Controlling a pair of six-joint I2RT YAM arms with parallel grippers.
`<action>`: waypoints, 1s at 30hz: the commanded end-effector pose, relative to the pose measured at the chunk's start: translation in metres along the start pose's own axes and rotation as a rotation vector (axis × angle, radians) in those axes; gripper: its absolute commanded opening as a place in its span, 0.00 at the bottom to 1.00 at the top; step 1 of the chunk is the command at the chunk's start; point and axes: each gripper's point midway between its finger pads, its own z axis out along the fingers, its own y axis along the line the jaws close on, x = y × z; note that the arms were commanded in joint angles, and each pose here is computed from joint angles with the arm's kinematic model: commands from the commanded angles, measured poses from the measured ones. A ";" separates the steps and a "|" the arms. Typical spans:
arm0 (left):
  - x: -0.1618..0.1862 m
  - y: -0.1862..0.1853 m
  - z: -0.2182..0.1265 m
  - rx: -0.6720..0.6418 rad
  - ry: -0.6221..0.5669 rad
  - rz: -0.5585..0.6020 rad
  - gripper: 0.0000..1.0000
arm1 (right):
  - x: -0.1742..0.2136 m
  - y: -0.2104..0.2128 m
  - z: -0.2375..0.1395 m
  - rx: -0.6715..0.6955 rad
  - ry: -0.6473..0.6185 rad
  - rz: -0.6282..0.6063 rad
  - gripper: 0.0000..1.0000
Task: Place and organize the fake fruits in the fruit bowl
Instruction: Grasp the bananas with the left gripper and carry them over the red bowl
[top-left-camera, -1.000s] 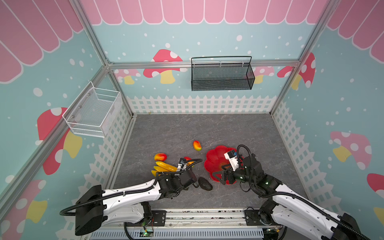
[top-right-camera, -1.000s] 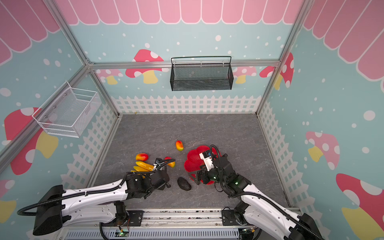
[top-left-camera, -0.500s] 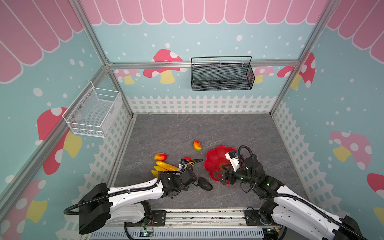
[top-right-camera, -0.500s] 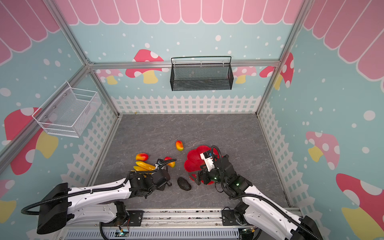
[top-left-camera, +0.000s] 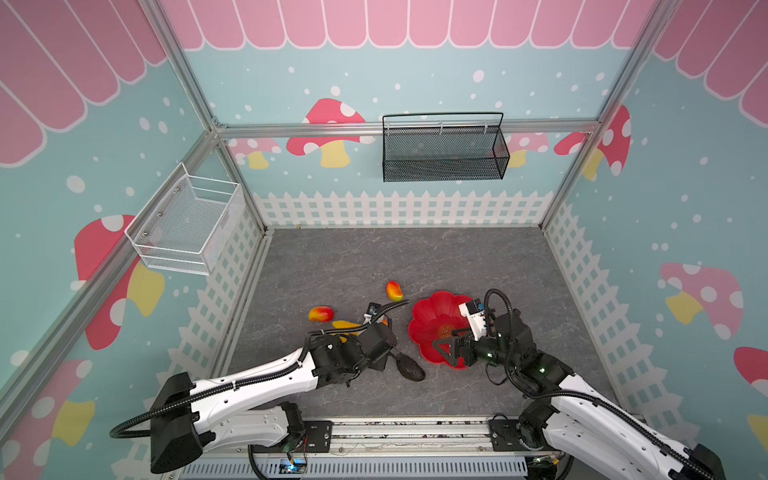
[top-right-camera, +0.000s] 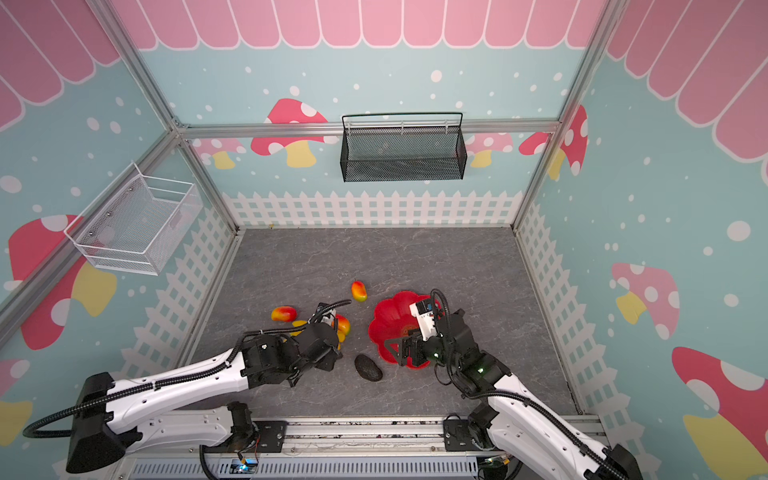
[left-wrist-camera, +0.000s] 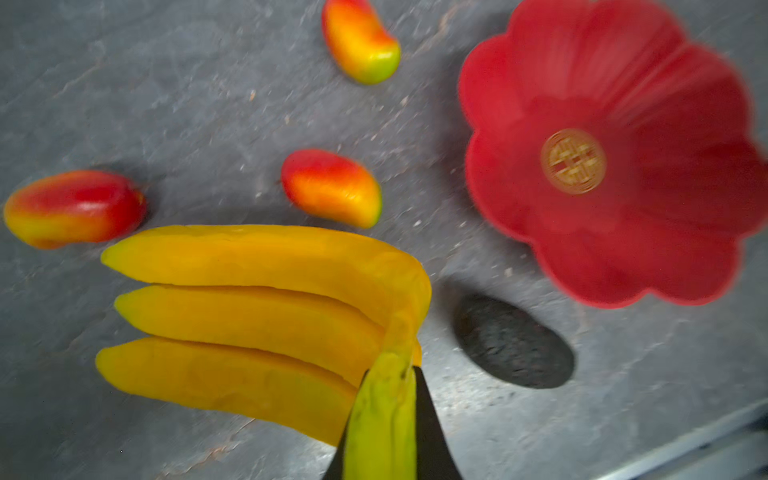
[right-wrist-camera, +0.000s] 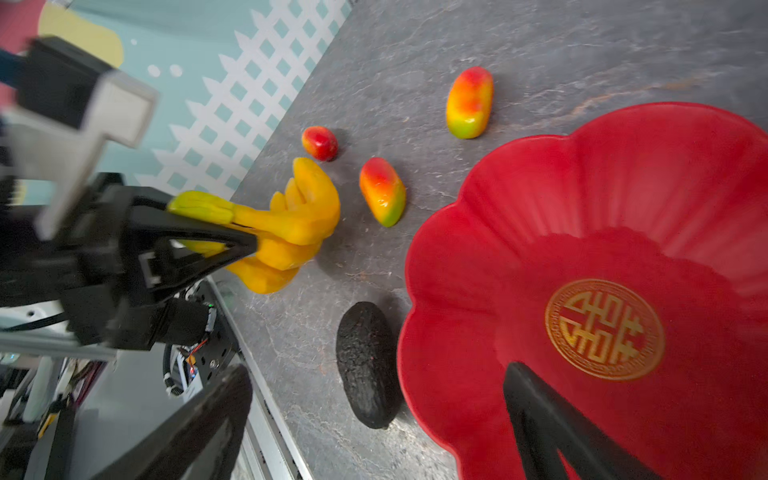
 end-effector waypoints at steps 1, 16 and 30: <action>-0.027 -0.033 -0.015 0.037 -0.021 0.055 0.04 | 0.003 -0.015 -0.014 0.021 -0.012 0.142 0.98; -0.090 -0.197 0.038 0.288 0.022 0.196 0.03 | 0.002 -0.021 -0.067 0.065 -0.199 0.302 0.98; -0.055 -0.224 0.095 0.317 0.156 0.204 0.06 | 0.016 -0.019 -0.077 0.055 -0.189 0.310 0.98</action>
